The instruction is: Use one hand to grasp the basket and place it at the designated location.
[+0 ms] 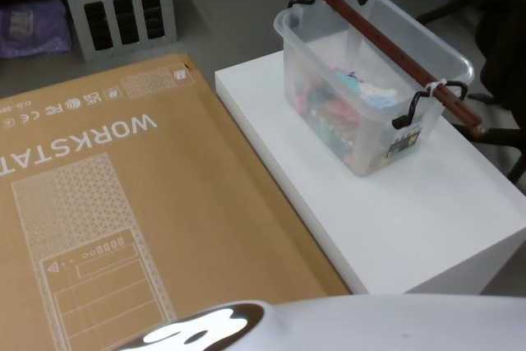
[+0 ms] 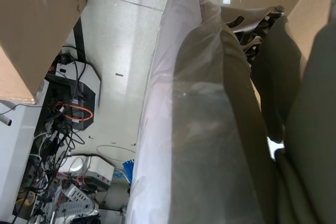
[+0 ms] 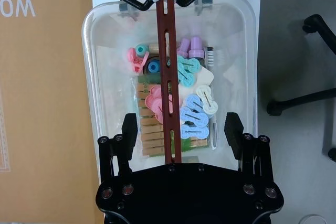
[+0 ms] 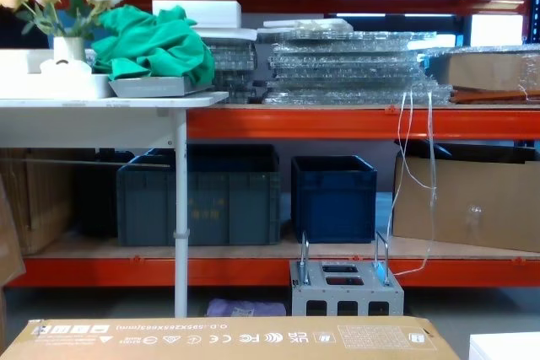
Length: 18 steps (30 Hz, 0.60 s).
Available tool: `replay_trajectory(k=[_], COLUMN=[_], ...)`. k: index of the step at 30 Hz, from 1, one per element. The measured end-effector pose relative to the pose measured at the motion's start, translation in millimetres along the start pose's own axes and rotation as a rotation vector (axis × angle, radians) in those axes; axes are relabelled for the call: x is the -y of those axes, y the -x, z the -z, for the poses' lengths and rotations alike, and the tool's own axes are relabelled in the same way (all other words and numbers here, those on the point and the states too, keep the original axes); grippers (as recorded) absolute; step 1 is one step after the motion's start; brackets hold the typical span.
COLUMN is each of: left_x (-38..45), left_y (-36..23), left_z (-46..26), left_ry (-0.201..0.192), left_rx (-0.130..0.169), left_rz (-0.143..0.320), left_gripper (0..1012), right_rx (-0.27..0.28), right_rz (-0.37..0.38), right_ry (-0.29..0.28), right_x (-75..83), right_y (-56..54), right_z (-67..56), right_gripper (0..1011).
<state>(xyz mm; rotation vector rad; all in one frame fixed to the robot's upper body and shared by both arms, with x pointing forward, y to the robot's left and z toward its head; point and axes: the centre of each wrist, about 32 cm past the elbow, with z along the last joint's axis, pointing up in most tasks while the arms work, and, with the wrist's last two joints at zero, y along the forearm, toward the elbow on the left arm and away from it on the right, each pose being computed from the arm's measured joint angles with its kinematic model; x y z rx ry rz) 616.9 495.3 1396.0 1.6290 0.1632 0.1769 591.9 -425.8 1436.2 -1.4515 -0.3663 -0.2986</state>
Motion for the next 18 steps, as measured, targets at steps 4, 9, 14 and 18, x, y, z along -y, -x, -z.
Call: replay_trajectory(k=[4,9,14,18], left_x=[0.0,0.0,0.0,0.0], left_y=[0.0,0.0,0.0,0.0], left_z=[0.0,0.0,0.0,0.0], left_ry=[0.0,0.0,0.0,0.0], left_rx=[0.0,0.0,0.0,0.0], left_rz=[0.0,0.0,0.0,0.0], left_gripper=[0,0,0,0], right_rx=[0.0,0.0,0.0,0.0], right_rz=[0.0,0.0,0.0,0.0], right_ry=[0.0,0.0,0.0,0.0], right_x=[0.0,0.0,0.0,0.0], right_y=[0.0,0.0,0.0,0.0], right_z=[0.0,0.0,0.0,0.0], right_gripper=[1000,1000,1000,1000])
